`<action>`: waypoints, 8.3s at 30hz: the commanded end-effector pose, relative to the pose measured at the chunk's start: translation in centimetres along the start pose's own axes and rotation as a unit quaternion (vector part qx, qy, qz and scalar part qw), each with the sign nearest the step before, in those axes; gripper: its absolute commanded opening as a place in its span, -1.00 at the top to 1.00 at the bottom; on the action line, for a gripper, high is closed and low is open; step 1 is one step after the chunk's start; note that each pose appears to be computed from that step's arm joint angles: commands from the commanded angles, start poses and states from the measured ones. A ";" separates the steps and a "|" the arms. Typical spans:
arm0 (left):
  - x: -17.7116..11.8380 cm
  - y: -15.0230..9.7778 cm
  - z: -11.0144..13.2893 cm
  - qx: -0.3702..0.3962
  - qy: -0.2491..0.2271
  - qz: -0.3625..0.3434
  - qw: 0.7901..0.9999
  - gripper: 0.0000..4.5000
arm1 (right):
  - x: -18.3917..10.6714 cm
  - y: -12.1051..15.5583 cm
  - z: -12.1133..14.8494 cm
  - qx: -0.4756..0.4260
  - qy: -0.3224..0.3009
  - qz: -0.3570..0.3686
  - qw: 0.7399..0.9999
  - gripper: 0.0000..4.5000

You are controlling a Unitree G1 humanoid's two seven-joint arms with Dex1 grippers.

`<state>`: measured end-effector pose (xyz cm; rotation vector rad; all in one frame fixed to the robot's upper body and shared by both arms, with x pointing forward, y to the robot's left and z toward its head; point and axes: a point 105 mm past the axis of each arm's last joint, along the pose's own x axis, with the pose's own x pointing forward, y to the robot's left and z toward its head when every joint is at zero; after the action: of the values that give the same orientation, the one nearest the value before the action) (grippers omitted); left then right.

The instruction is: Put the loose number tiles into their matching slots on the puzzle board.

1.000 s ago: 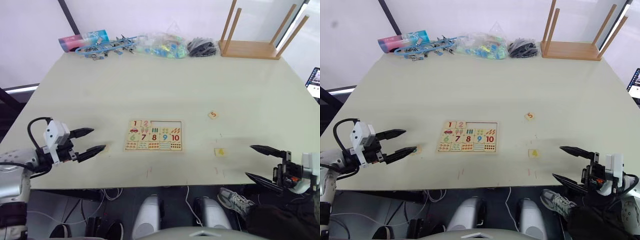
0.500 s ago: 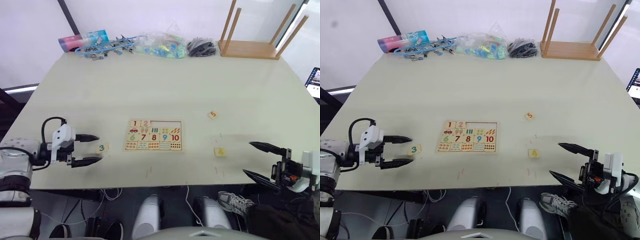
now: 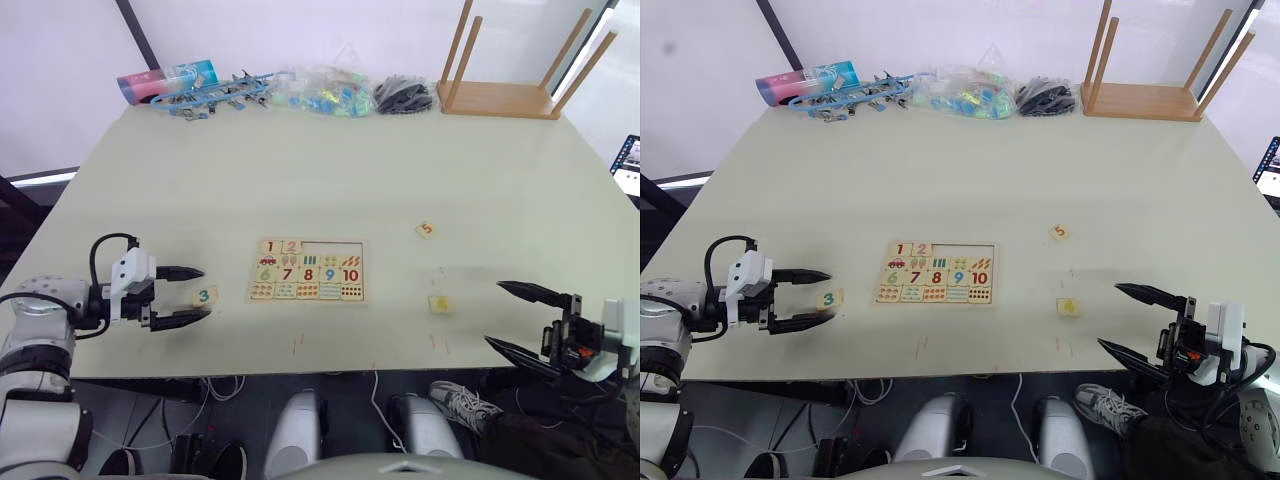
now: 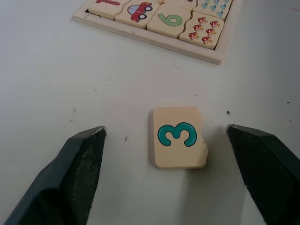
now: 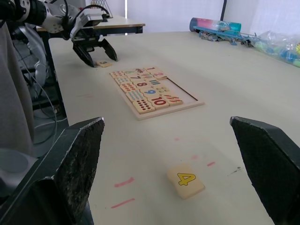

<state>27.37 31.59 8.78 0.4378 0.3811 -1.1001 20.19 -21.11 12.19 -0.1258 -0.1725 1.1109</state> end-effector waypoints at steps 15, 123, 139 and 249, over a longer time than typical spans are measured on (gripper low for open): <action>-1.2 -0.4 0.2 -0.005 0.015 -0.021 1.000 0.54 | -0.2 -0.3 0.6 -0.019 -0.001 0.001 1.000 -1.00; 16.2 4.9 16.6 0.136 0.015 -0.112 0.984 -0.98 | 1.0 0.3 0.3 -0.032 -0.049 -0.096 0.994 -1.00; 16.8 5.9 16.4 0.130 0.014 -0.058 0.990 0.83 | 1.1 0.5 0.0 -0.032 -0.051 -0.102 0.993 -1.00; -2.3 -3.9 3.1 -0.090 -0.156 0.203 0.962 -0.98 | -4.1 -2.4 -2.7 0.022 0.046 -0.197 0.979 -1.00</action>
<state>23.50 29.93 10.70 0.1324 0.1613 -0.7363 21.18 -25.44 8.57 -0.0588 -0.0582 0.7095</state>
